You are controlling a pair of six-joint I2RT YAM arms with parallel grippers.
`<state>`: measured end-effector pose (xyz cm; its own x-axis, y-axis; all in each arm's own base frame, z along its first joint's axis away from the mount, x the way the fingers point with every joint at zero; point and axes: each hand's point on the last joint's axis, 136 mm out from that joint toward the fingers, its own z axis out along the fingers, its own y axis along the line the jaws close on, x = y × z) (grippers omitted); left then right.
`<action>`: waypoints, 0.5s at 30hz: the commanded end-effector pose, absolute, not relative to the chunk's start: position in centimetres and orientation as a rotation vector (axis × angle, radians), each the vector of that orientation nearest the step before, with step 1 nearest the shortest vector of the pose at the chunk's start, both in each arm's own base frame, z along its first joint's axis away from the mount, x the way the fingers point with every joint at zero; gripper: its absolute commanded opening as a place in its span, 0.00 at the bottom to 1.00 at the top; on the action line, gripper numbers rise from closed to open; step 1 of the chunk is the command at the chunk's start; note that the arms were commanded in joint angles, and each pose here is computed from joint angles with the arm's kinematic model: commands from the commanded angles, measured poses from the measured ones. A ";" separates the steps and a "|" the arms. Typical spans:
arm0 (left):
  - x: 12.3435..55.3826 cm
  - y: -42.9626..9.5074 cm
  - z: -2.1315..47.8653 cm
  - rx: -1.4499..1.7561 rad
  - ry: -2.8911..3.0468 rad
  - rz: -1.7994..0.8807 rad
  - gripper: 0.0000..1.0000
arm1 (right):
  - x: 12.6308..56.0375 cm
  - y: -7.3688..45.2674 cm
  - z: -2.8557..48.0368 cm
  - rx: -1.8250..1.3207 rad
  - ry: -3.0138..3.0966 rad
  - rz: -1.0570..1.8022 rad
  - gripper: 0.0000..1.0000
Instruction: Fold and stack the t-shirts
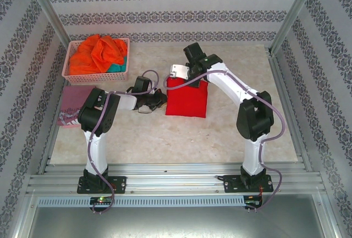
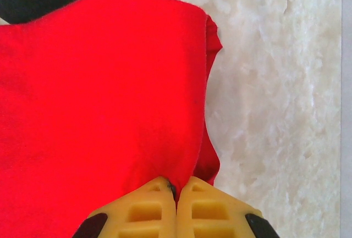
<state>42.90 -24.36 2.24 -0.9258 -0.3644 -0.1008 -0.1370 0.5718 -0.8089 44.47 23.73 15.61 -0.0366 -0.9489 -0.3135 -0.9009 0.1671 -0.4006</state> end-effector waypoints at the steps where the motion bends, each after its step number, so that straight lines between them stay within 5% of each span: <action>1: 41.1 -20.1 -4.5 -0.644 2.719 -1.038 0.00 | 46.2 24.0 15.7 -1.733 1.910 -0.143 0.00; 15: 41.0 -20.0 -5.7 -0.668 2.724 -1.056 0.00 | 50.0 24.4 13.9 -1.729 1.867 -0.231 0.00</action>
<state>42.90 -24.33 2.14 -0.9325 -0.3552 -0.0653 -0.1508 0.5474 -0.8232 48.05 24.76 13.30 -0.0086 -0.9522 -0.3054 -0.8861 0.1488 -0.4390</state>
